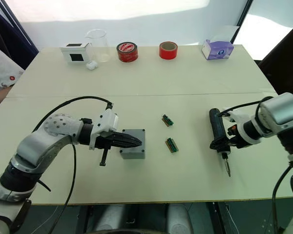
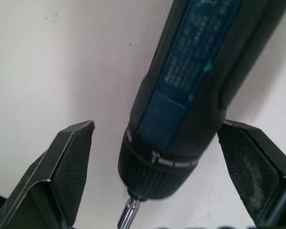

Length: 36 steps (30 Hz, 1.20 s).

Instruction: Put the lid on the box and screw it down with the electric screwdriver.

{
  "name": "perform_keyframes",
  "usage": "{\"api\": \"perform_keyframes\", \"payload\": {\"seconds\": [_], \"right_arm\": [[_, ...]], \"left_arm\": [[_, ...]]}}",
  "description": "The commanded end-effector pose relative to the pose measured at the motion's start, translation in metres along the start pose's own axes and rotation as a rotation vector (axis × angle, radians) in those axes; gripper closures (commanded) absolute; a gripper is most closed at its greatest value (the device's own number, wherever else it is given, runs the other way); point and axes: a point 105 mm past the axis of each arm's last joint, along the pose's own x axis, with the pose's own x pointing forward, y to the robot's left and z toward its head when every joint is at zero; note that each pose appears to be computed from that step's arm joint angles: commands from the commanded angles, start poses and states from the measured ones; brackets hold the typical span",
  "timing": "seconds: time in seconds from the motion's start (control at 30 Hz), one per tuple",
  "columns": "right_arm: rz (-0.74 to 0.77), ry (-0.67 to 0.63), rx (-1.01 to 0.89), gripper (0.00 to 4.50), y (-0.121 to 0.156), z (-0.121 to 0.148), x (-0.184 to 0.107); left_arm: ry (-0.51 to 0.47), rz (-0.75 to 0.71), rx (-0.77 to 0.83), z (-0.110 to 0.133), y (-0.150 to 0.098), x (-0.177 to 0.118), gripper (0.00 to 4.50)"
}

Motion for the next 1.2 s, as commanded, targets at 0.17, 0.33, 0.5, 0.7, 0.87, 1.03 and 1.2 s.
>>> {"api": "perform_keyframes", "payload": {"seconds": [0.17, 0.33, 0.5, 0.7, 0.87, 1.03, 1.2], "right_arm": [[-0.034, 0.051, -0.062, 2.63, -0.004, 0.0, 0.012], [-0.052, -0.011, -0.034, 2.72, -0.01, 0.011, 0.006], [-0.107, -0.255, -0.022, 2.72, -0.022, 0.056, -0.022], [0.08, -1.183, -0.294, 2.72, 0.042, 0.142, -0.126], [0.443, -1.389, -0.291, 2.72, 0.117, 0.119, -0.132], [0.599, -1.386, -0.367, 2.72, 0.179, 0.096, -0.11], [0.637, -1.349, -0.423, 2.72, 0.216, 0.081, -0.082]], "left_arm": [[-0.022, 0.053, 0.011, 0.008, 0.001, -0.008, 4.5], [-0.012, 0.1, 0.002, 0.006, 0.008, -0.015, 4.5], [0.027, 0.158, -0.013, -0.002, 0.019, -0.029, 4.5], [0.062, 0.212, -0.067, -0.013, 0.033, -0.048, 4.5], [0.062, 0.19, -0.074, -0.011, 0.036, -0.044, 4.5], [0.092, 0.142, -0.064, -0.014, 0.033, -0.037, 4.5], [0.121, 0.089, -0.05, -0.019, 0.03, -0.026, 4.5]]}}
